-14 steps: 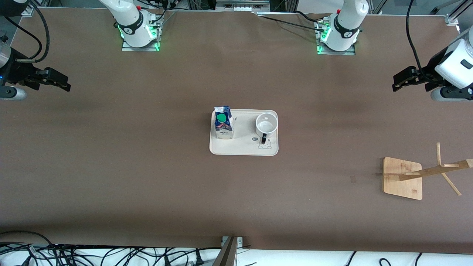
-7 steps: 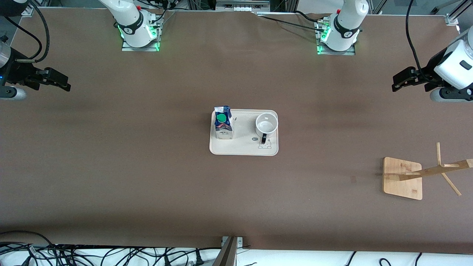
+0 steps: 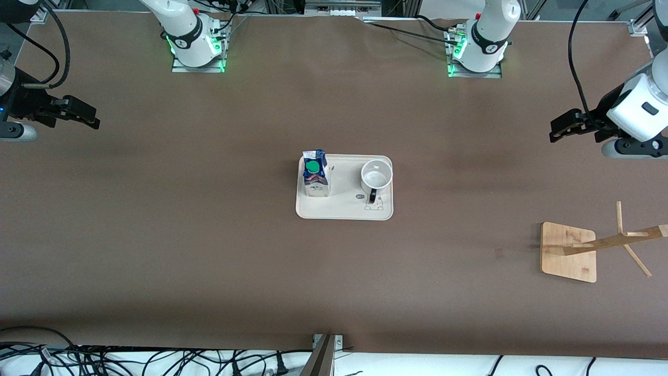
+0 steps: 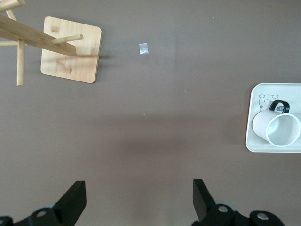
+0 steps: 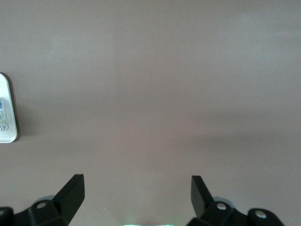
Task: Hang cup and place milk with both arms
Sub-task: 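Reach the left gripper down to the white mug on the tray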
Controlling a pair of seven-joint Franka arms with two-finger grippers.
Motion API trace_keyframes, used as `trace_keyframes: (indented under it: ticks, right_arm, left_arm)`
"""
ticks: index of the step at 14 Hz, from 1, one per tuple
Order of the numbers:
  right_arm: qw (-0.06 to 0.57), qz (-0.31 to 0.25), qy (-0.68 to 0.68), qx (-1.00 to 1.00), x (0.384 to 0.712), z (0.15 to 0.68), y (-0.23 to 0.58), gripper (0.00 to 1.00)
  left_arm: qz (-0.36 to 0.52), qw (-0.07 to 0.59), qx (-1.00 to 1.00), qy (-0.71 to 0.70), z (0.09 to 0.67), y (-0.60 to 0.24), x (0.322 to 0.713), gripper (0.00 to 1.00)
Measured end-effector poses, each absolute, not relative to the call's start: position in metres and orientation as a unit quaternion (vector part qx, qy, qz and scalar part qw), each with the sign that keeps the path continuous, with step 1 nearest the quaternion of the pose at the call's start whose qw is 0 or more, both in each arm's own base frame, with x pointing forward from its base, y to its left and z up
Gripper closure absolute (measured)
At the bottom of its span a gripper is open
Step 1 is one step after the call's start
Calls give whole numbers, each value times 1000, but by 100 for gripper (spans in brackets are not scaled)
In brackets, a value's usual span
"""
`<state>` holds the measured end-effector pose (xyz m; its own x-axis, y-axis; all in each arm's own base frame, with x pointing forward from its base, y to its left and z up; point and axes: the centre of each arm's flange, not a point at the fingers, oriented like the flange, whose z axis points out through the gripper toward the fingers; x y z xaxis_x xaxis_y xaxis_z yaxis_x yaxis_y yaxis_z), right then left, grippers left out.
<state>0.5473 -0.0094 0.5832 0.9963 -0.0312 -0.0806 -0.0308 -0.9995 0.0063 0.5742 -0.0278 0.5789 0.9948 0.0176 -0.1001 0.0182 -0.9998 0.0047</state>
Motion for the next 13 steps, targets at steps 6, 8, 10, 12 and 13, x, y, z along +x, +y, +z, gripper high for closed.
trace_keyframes:
  ticks: [6,8,10,12,13]
  right_arm:
    - [3,-41,-16,999,547,583,-9,0]
    - [3,-41,-16,999,547,583,-10,0]
    - [3,-41,-16,999,547,583,-10,0]
    - [3,-41,-16,999,547,583,-10,0]
    - [3,-41,-16,999,547,583,-10,0]
  left_arm:
    - [-112,18,993,-30,507,-120,589,0]
    - [-131,7,991,-36,480,-179,583,0]
    - [-132,-2,990,-46,446,-244,576,0]
    - [-121,2,990,-66,405,-301,572,0]
    - [-117,14,991,-68,383,-320,572,0]
